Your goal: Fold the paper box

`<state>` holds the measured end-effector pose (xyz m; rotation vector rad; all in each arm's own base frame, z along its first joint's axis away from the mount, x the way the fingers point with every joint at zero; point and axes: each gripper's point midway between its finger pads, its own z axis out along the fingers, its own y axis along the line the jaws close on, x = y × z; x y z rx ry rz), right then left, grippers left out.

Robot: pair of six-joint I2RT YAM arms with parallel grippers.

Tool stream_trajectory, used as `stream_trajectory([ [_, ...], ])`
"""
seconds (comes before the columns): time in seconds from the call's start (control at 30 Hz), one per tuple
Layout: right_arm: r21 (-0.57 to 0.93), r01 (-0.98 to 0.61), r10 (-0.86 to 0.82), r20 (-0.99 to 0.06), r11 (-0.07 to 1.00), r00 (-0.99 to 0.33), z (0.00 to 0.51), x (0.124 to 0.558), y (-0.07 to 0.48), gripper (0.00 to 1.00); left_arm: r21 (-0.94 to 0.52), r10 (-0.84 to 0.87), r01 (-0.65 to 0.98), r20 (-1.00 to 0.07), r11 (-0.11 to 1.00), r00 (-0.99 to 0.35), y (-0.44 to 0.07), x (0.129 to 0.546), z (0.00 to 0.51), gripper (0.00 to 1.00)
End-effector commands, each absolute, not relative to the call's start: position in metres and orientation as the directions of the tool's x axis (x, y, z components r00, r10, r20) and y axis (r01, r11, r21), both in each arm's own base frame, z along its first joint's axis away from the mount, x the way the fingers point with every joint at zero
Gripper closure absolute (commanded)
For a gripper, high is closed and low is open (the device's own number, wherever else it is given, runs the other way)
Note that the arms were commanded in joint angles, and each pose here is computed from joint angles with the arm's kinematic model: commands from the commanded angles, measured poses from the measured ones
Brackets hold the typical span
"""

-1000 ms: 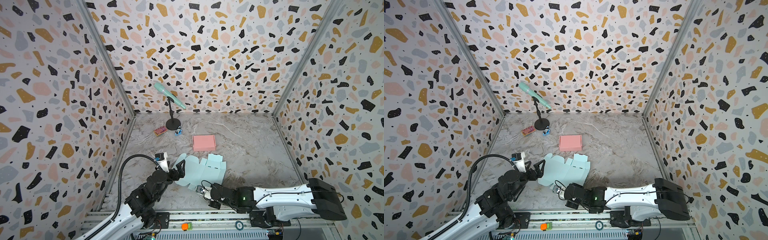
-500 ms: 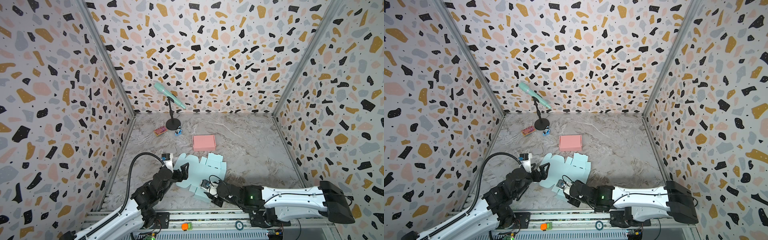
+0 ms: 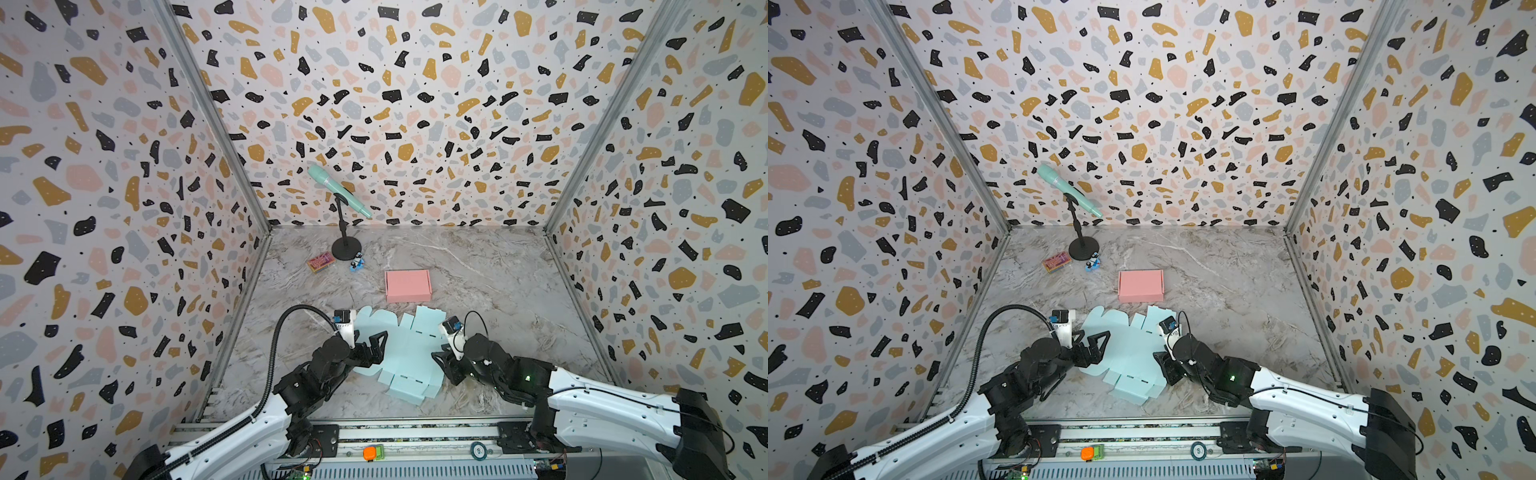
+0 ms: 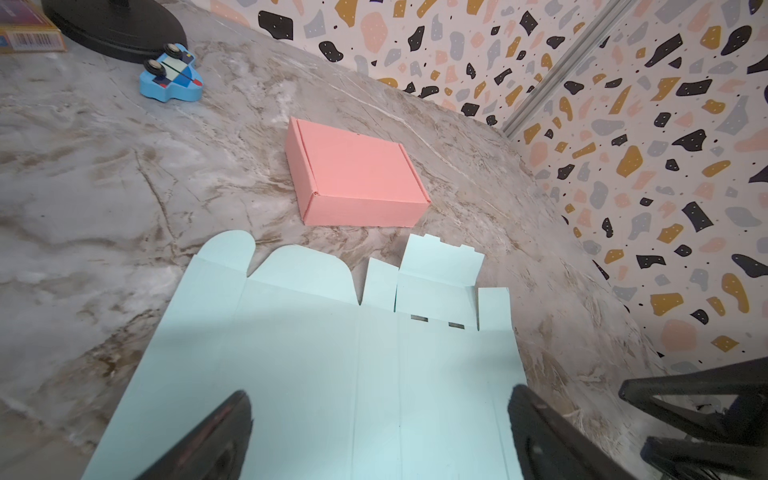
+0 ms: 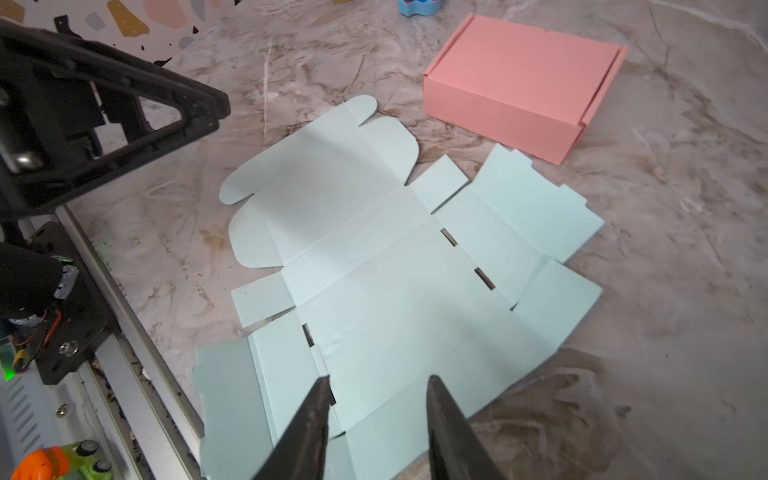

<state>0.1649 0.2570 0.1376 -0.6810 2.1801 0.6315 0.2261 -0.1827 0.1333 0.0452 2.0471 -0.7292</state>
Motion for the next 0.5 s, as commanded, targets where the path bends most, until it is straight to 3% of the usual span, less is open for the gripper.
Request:
stream_trajectory([
  [0.0,0.252,-0.563,-0.243,-0.713,0.787,-0.658,0.12,0.164,0.239,0.6,-0.519,-0.278,0.343,-0.785,0.783,-0.553,-0.192,0.228,0.142,0.03],
  [0.47,0.45,-0.476,-0.098,-0.641,0.755,-0.761,0.092,0.156,0.22,0.6,-0.53,-0.229,0.414,-0.778,0.74,-0.585,-0.211,0.213,0.124,0.02],
])
